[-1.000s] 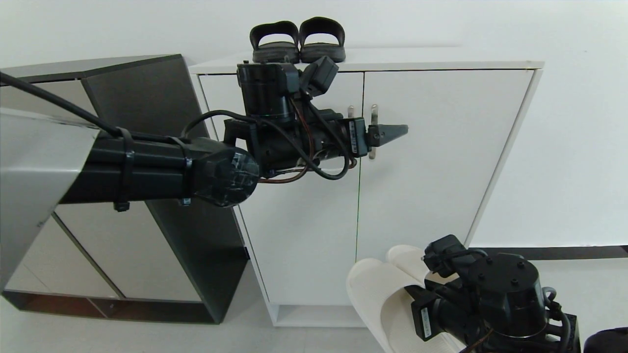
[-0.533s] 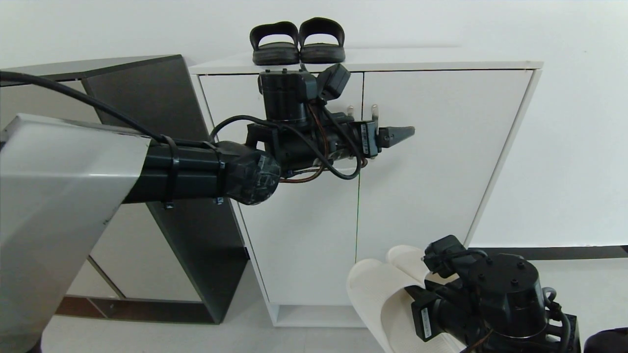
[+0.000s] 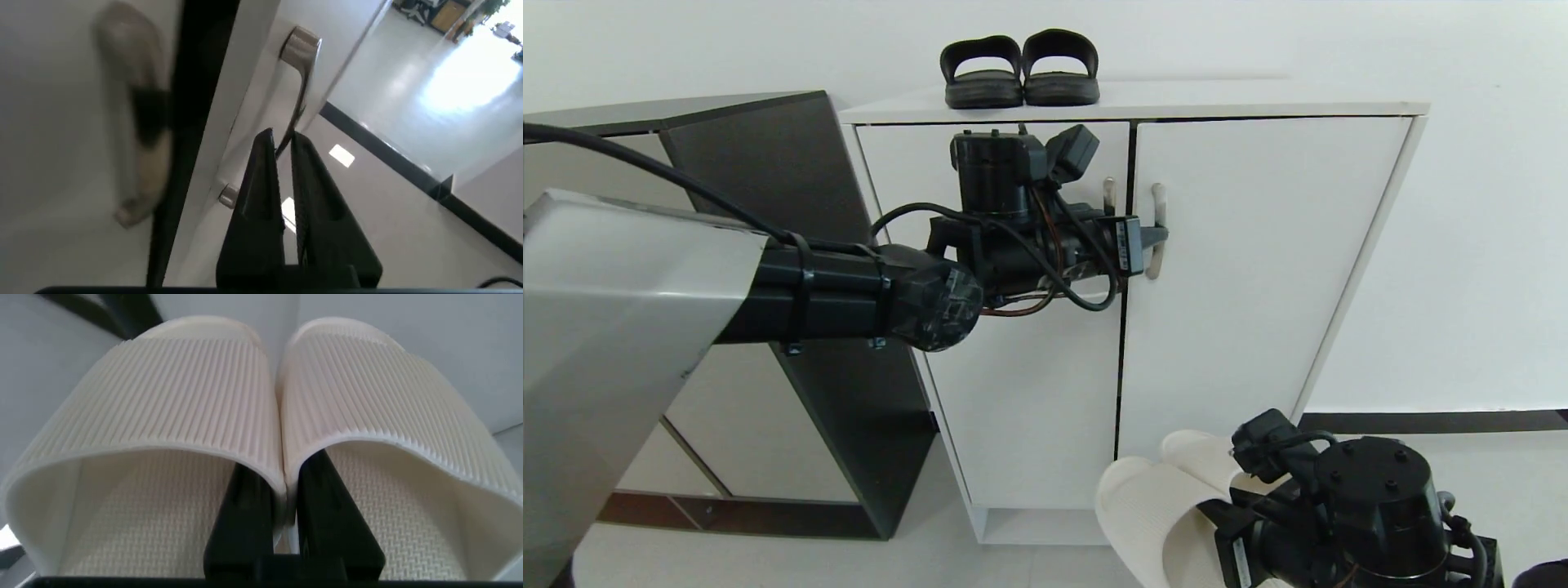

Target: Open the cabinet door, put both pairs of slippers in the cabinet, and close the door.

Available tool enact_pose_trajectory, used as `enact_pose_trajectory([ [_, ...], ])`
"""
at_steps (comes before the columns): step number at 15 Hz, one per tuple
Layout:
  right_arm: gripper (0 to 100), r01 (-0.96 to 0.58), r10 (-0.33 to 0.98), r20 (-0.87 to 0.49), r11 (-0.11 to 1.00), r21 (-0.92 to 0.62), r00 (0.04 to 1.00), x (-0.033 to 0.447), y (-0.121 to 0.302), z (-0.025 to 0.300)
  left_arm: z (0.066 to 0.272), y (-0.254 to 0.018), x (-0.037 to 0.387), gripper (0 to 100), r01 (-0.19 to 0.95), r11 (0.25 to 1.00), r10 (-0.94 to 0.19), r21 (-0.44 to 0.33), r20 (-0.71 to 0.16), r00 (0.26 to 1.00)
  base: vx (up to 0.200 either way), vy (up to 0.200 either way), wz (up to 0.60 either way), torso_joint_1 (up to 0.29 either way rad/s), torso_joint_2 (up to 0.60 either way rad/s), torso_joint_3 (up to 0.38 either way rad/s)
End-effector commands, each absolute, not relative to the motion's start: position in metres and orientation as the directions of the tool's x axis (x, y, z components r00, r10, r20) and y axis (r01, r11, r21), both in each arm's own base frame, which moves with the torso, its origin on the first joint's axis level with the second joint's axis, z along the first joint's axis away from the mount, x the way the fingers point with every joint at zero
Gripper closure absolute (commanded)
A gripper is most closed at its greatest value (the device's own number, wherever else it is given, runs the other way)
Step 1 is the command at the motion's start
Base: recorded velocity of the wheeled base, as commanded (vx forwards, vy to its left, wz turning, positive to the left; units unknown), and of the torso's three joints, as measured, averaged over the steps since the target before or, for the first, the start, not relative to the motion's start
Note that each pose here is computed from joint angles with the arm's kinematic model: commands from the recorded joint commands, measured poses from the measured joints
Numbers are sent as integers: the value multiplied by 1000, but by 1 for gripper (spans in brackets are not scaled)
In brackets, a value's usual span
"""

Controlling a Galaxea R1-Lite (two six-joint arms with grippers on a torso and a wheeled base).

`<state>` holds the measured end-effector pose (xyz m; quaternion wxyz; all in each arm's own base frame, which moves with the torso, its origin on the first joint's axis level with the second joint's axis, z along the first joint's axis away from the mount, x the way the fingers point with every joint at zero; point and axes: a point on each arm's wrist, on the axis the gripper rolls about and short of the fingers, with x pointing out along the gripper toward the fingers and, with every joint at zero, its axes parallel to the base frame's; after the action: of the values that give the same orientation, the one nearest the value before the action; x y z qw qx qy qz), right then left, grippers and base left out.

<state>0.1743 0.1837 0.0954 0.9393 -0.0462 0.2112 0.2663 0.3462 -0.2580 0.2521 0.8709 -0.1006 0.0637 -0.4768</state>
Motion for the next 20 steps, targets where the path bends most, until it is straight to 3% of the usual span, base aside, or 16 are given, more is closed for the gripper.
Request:
enact_pose_trajectory([
  [1,100,-574,542,-411,817,55,733,164,176,101,265,-250,319,100,831,504,-856,-235,-10,517,0,0,0,0,0,0],
  [5,100,-652,601,-423,757,31,678,153,167,100,270,-240,294,100,842,490,-864,-227,3,504,0,0,0,0,0,0],
  [10,100,-674,616,-428,739,22,661,147,168,99,270,-215,252,100,811,536,-834,-237,1,552,0,0,0,0,0,0],
  [13,100,-692,630,-436,721,21,643,141,170,97,267,-204,274,100,764,584,-795,-272,-3,607,0,0,0,0,0,0],
  [20,100,-725,638,-467,689,-10,613,134,170,91,255,-234,325,100,751,590,-784,-297,13,621,0,0,0,0,0,0],
])
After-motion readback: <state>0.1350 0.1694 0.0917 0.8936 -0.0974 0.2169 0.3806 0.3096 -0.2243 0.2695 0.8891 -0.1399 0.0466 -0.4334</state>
